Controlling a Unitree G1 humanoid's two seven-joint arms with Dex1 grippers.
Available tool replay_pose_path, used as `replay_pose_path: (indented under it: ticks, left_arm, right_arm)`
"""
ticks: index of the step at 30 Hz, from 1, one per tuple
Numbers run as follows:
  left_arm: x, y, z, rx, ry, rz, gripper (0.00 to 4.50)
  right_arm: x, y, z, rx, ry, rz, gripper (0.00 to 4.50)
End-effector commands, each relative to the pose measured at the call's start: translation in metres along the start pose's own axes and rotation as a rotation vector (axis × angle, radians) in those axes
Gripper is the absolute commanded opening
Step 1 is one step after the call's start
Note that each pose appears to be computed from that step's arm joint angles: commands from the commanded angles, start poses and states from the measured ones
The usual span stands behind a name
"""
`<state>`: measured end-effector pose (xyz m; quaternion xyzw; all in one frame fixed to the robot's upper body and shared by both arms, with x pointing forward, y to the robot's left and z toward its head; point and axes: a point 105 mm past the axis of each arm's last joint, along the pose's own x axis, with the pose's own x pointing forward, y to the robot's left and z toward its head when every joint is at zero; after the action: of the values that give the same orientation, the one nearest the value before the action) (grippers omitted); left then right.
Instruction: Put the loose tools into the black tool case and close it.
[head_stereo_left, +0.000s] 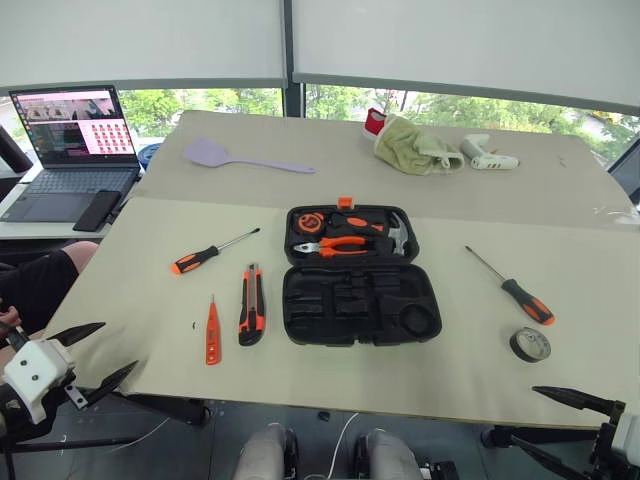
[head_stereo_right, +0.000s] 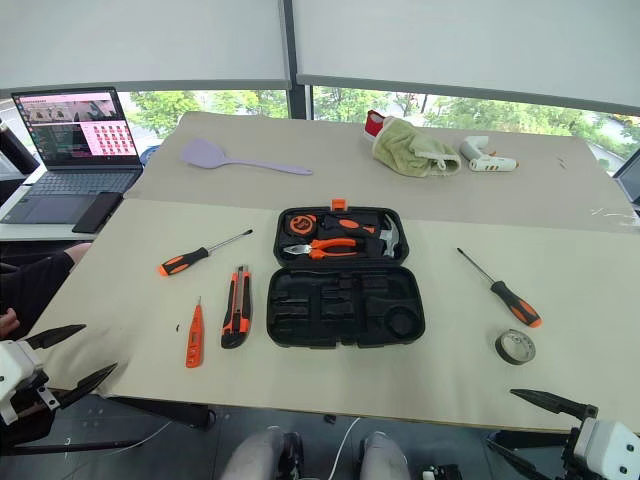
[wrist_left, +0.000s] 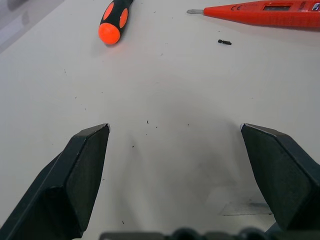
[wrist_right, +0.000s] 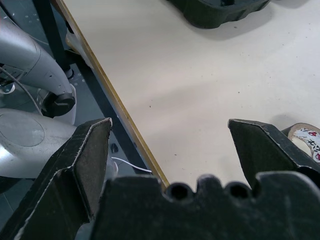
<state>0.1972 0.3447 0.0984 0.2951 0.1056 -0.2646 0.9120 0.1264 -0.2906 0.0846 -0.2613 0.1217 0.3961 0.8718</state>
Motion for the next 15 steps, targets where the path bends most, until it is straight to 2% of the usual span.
replay_pose_path:
  ticks: [1,2,4,6,9,11,15]
  left_arm:
    - [-0.001,0.011,0.005,-0.061,-0.025,0.024,4.5]
    - [-0.004,0.015,0.007,-0.108,-0.033,0.004,4.5]
    - [-0.014,0.038,0.0,-0.146,-0.002,0.154,4.5]
    - [-0.026,0.046,-0.011,-0.196,0.012,0.265,4.5]
    - [-0.037,0.038,-0.023,-0.314,0.014,0.317,4.5]
    - [-0.041,0.032,-0.03,-0.413,0.017,0.332,4.5]
    - [-0.031,0.018,-0.03,-0.541,0.049,0.249,4.5]
  right_arm:
    - [0.009,-0.005,0.012,-0.038,-0.054,-0.02,4.36]
    - [0.021,-0.009,0.023,-0.053,-0.105,-0.024,4.36]
    - [0.042,-0.016,0.047,-0.069,-0.208,-0.039,4.36]
    - [0.055,-0.024,0.067,-0.041,-0.306,-0.083,4.36]
    - [0.065,-0.034,0.093,0.016,-0.455,-0.126,4.36]
    - [0.069,-0.034,0.103,0.094,-0.511,-0.099,4.36]
    - [0.079,-0.035,0.115,0.072,-0.575,-0.111,4.36]
